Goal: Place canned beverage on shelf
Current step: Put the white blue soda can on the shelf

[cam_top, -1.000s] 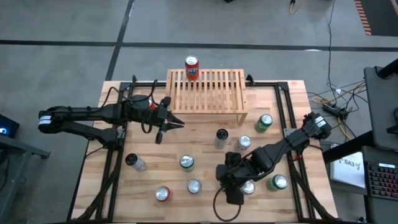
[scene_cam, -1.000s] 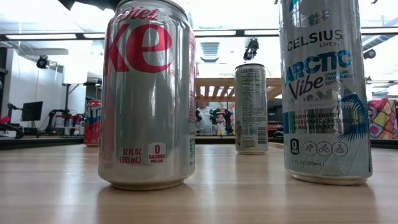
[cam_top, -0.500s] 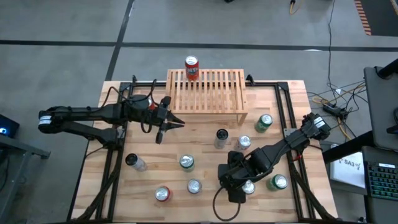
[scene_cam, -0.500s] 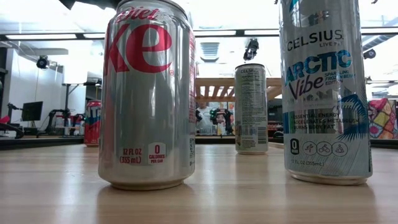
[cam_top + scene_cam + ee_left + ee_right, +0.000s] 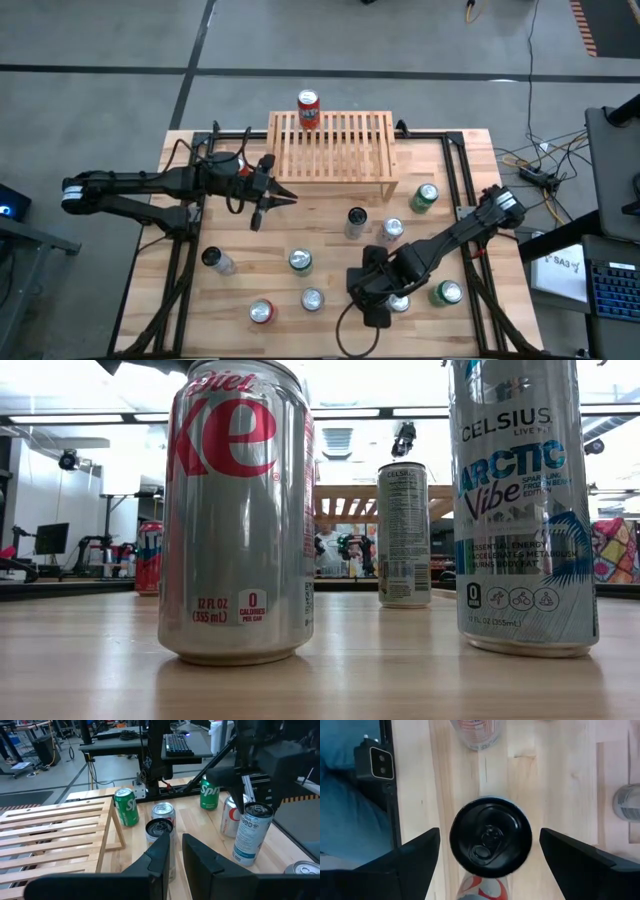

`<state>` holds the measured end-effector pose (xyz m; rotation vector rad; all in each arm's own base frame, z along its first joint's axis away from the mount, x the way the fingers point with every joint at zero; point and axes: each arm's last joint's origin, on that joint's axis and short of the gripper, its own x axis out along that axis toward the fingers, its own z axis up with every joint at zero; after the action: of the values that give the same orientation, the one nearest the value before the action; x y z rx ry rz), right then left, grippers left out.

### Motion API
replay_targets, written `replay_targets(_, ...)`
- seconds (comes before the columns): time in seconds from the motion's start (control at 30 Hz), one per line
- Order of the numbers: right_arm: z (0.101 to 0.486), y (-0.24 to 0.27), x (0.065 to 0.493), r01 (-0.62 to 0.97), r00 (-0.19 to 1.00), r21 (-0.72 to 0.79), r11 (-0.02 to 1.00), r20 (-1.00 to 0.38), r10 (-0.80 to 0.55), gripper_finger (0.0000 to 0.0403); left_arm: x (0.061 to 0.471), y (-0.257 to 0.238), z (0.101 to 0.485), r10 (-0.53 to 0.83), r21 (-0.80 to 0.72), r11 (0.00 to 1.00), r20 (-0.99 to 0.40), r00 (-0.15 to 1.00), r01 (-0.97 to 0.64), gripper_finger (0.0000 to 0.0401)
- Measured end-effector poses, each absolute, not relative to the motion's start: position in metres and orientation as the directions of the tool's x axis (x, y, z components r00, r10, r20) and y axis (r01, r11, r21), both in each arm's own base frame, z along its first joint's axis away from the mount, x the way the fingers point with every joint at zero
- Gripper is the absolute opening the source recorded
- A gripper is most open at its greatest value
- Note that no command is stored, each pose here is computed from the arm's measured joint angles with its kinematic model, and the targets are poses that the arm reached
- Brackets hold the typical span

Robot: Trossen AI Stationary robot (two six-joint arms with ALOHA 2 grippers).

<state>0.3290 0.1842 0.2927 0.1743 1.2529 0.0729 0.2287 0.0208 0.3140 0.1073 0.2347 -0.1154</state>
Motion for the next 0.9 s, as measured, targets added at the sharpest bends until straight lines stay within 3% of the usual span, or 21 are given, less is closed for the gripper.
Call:
replay_targets(0.47,0.263,0.186,0.343,0.072,0.226,0.153,0.986,-0.965,0.134,0.0326,0.229,0.021,0.314,-0.101,0.092,0.988,-0.238,0.966,0.126,0.0035)
replay_targets(0.57,0.263,0.183,0.345,0.088,0.23,0.155,0.984,-0.964,0.132,0.0308,0.229,0.021,0.314,-0.102,0.092,0.988,-0.238,0.966,0.127,0.0035)
replay_targets(0.73,0.264,0.174,0.349,0.124,0.228,0.17,0.978,-0.964,0.139,0.0245,0.229,0.021,0.314,-0.102,0.092,0.988,-0.239,0.966,0.127,0.0035)
replay_targets(0.9,0.266,0.164,0.353,0.149,0.211,0.219,0.964,-0.96,0.186,0.0244,0.229,0.021,0.314,-0.102,0.097,0.987,-0.24,0.966,0.128,0.0035)
